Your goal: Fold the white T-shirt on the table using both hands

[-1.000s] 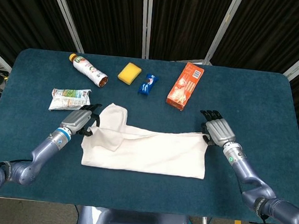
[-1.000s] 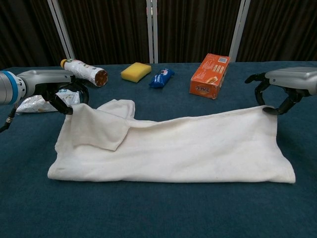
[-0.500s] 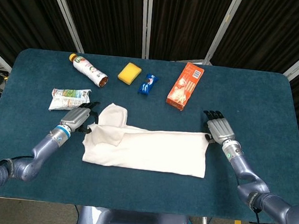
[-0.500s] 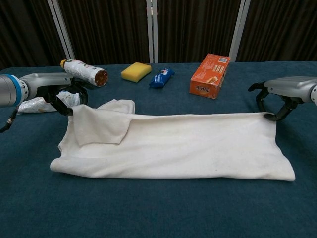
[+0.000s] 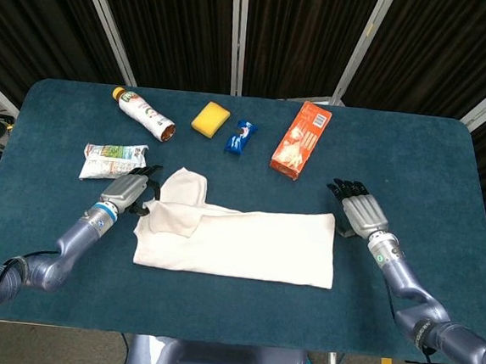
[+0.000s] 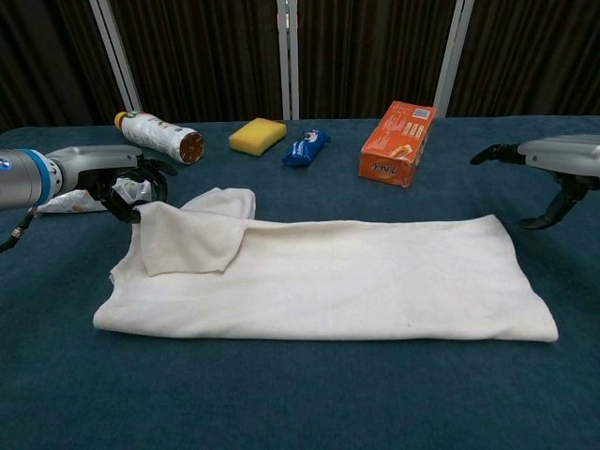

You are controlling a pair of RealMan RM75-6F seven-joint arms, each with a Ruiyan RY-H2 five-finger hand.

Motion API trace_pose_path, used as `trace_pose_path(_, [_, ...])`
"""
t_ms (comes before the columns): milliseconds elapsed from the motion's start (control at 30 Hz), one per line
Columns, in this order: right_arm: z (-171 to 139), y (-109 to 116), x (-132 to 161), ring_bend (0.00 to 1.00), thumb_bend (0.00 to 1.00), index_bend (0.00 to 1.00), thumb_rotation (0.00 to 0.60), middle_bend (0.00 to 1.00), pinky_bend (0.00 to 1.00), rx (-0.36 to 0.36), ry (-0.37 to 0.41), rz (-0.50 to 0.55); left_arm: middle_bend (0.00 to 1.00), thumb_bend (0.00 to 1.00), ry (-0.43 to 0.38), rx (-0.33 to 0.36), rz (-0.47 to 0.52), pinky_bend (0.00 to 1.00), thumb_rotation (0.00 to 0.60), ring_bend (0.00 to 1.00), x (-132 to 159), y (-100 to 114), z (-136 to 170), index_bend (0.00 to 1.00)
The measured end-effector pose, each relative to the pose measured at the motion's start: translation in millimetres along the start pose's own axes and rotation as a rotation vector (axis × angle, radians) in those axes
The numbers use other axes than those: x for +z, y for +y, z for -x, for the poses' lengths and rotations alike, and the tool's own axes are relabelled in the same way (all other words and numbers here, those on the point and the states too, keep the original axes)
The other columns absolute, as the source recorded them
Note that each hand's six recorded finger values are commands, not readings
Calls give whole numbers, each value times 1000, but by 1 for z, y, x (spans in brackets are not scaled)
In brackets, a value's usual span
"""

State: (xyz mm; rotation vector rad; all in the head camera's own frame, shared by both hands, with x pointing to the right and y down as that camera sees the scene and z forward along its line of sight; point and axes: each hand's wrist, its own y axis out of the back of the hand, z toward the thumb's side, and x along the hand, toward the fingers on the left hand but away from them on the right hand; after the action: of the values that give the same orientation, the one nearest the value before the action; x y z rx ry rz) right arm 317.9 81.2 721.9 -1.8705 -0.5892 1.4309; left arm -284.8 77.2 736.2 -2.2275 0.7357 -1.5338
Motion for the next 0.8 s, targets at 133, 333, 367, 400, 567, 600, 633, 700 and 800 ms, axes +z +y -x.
trace_pose_path(133, [-31, 12, -10, 0, 192, 43, 600, 0, 0, -34, 17, -7, 0, 548, 13, -13, 4, 0, 600, 0, -4, -7, -4, 488])
trace_pose_path(333, [-72, 16, -24, 0, 181, 67, 600, 0, 0, -61, 25, -15, 0, 375, 36, -8, 18, 0, 600, 0, -11, -14, -6, 0])
trace_pose_path(367, [-77, 16, -26, 0, 181, 69, 600, 0, 0, -64, 25, -17, 0, 336, 37, -3, 21, 0, 600, 0, -12, -14, -5, 0])
trace_pose_path(400, [-81, 16, -27, 0, 179, 73, 600, 0, 0, -67, 26, -18, 0, 294, 39, 7, 25, 0, 600, 0, -13, -13, -4, 0])
trace_pose_path(567, [-106, 16, -35, 0, 159, 77, 600, 0, 0, -92, 24, -15, 0, 125, 28, 50, 38, 0, 600, 0, -17, -6, 4, 0])
trace_pose_path(600, [-111, 17, -36, 0, 155, 77, 600, 0, 0, -98, 22, -13, 0, 125, 23, 59, 41, 0, 600, 0, -18, -3, 7, 0])
trace_pose_path(633, [-117, 17, -38, 0, 152, 77, 600, 0, 0, -108, 20, -10, 0, 125, 18, 67, 43, 0, 600, 0, -19, 0, 10, 0])
trace_pose_path(700, [-128, 18, -41, 0, 146, 77, 600, 0, 0, -124, 15, -1, 0, 125, 6, 85, 42, 0, 600, 0, -20, 8, 17, 0])
trace_pose_path(800, [-146, 20, -44, 0, 133, 77, 600, 0, 0, -155, 5, 21, 0, 125, -17, 111, 39, 0, 600, 0, -19, 20, 28, 0])
